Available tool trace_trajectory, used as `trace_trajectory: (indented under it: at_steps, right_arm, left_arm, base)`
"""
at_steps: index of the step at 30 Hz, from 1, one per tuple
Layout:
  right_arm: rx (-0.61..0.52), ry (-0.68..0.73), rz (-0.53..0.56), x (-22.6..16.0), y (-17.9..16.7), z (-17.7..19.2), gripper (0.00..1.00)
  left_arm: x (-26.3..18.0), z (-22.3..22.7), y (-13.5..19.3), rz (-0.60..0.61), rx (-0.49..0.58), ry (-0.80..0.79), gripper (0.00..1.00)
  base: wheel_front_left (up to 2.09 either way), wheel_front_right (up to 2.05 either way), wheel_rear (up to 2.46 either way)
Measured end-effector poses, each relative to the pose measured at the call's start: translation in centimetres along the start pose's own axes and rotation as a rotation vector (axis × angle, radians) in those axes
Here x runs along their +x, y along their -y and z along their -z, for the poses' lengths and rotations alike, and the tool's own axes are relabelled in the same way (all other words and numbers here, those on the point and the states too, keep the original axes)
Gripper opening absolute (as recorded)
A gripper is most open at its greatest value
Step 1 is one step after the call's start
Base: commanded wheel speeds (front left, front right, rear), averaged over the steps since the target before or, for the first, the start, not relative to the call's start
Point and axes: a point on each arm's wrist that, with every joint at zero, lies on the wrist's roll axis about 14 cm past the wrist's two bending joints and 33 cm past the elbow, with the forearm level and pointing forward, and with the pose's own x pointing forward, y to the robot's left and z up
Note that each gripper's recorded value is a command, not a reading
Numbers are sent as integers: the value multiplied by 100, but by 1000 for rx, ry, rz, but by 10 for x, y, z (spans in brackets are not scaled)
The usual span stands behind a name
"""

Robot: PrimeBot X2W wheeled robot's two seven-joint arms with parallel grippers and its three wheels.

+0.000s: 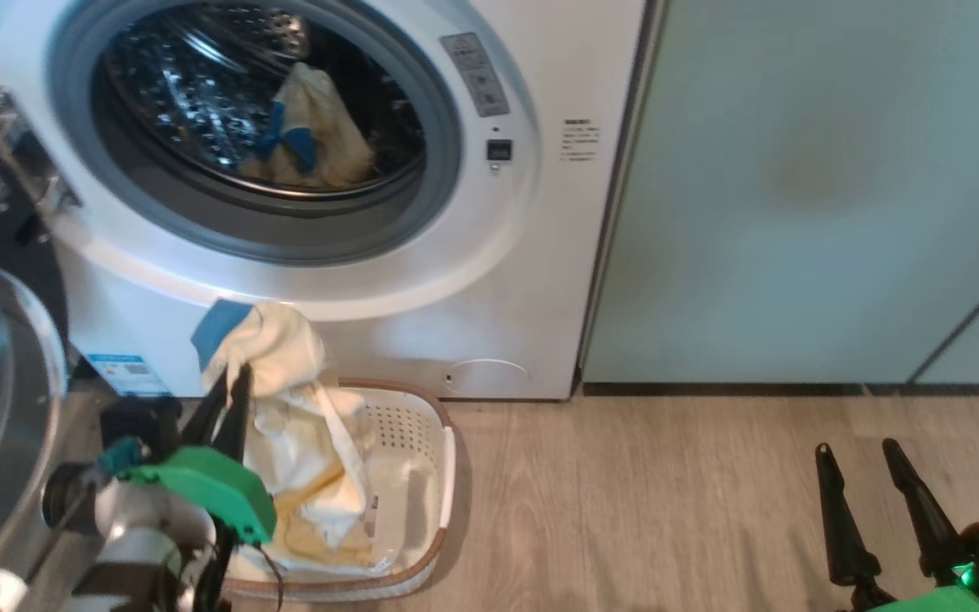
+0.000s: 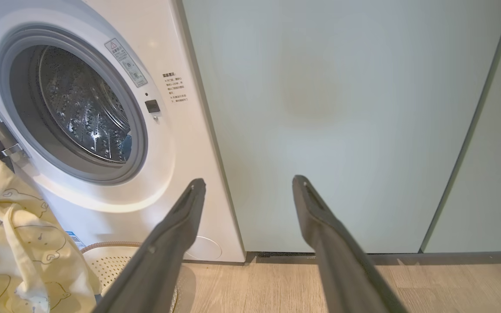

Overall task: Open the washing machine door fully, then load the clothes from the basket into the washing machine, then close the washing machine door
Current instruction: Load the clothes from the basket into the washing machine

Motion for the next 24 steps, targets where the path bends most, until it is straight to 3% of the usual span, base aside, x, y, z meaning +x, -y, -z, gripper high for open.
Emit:
trace_trajectory:
  at_steps: [14, 24]
  right_arm:
    - [22, -32, 106, 2, 29, 10, 100]
    - [47, -53, 190, 13, 52, 16, 100]
  left_arm:
    - [82, 15, -16, 6, -50, -99, 0]
    - [163, 29, -21, 54, -22, -190, 0]
  base:
    - [0, 0, 0]
    - [0, 0, 0]
